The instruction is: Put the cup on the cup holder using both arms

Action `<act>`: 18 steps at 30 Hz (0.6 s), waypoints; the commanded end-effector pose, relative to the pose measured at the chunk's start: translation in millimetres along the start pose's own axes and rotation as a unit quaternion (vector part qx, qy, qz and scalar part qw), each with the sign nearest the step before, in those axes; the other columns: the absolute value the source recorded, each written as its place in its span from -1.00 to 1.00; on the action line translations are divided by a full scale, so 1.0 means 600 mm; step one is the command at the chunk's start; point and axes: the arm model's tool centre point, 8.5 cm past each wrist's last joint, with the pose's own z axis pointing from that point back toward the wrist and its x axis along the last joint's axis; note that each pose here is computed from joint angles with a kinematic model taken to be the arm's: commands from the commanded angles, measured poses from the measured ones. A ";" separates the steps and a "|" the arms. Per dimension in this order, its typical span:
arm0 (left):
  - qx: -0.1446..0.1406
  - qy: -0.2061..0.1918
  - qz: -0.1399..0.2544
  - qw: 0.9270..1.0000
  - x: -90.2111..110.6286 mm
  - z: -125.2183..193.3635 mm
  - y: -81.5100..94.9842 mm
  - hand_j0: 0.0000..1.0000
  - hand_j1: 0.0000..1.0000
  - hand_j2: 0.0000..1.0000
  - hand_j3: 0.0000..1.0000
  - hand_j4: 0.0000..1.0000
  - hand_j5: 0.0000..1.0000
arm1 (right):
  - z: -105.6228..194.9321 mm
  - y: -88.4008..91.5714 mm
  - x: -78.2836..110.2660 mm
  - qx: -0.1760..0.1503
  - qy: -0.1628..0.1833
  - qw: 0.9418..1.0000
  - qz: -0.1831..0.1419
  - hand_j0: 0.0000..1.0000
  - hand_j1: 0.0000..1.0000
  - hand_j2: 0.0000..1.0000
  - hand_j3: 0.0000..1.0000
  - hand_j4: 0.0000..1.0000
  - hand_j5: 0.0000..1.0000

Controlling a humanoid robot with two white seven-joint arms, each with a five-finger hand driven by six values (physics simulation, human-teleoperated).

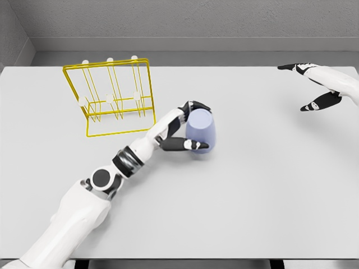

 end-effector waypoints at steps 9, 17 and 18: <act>0.005 -0.050 -0.014 0.999 0.104 0.063 0.072 -0.26 -0.26 -0.26 -0.26 -0.26 -0.26 | 0.001 -0.001 -0.002 -0.003 0.001 1.000 -0.004 1.00 1.00 1.00 1.00 1.00 1.00; 0.025 -0.052 -0.035 0.998 0.168 0.138 0.142 -0.26 -0.26 -0.26 -0.26 -0.26 -0.26 | 0.001 -0.001 -0.002 -0.003 0.001 1.000 -0.004 1.00 1.00 1.00 1.00 1.00 1.00; 0.026 -0.049 -0.037 0.998 0.171 0.142 0.149 -0.26 -0.26 -0.26 -0.26 -0.26 -0.26 | 0.001 -0.001 -0.002 -0.003 0.001 1.000 -0.004 1.00 1.00 1.00 1.00 1.00 1.00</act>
